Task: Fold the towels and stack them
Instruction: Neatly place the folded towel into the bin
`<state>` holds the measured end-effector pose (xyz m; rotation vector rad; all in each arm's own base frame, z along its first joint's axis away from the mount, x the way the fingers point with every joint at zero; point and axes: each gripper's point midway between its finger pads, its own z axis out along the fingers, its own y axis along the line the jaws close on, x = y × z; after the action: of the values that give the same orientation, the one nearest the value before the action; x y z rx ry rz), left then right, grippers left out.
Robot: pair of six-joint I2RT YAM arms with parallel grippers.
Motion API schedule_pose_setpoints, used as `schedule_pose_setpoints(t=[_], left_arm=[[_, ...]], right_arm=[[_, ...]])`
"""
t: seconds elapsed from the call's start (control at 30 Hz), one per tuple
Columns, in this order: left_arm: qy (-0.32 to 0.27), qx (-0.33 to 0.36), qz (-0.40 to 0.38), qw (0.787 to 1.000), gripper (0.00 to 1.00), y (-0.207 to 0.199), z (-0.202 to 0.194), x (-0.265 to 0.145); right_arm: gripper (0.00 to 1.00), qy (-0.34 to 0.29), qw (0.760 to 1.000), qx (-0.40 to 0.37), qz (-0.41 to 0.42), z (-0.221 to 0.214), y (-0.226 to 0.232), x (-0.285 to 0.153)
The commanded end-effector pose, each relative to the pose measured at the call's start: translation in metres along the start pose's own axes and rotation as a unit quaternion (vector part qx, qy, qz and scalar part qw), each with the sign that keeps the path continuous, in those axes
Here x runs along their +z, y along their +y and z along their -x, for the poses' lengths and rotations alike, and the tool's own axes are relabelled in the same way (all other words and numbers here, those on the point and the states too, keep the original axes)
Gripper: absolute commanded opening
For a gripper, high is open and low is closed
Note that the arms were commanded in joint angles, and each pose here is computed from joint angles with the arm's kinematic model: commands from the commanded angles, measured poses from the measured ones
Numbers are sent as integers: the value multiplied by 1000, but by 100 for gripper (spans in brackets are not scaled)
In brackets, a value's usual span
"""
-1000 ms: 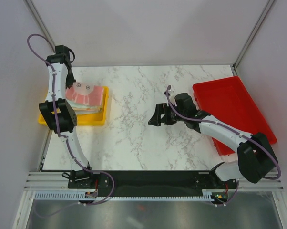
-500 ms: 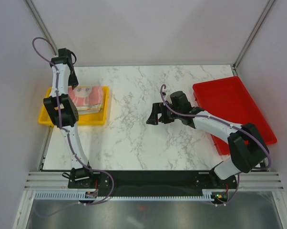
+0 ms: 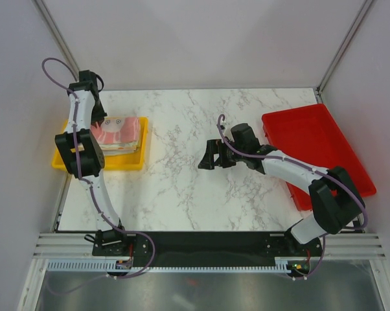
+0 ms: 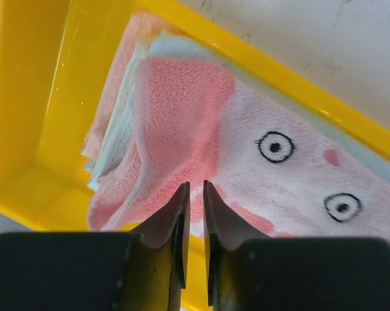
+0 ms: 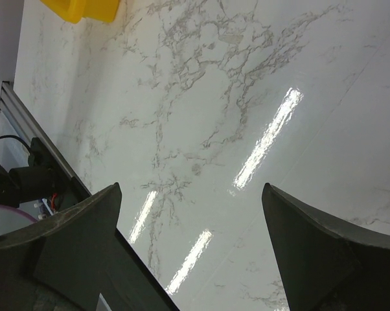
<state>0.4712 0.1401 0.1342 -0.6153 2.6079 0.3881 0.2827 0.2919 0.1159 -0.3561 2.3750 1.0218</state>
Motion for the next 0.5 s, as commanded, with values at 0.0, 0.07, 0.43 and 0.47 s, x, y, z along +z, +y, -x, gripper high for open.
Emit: schedule_pose_setpoints(t=[0.0,0.07,0.43,0.47], left_arm=[[9,-35,13,999,18,15,-5,16],[12,-36,36,999,16,25,-8,29],[-12,-60,4,998,31,21,13,28],[-15,-61,4,998,35,21,14,25]], right_arm=[[98,-42,998,-24,33,31,25,-11],[98,-46,998,-26,31,34,24,-12],[98,-38,998,-33,27,32,19,-4],[98,-37,999,-31,25,32,18,-4]])
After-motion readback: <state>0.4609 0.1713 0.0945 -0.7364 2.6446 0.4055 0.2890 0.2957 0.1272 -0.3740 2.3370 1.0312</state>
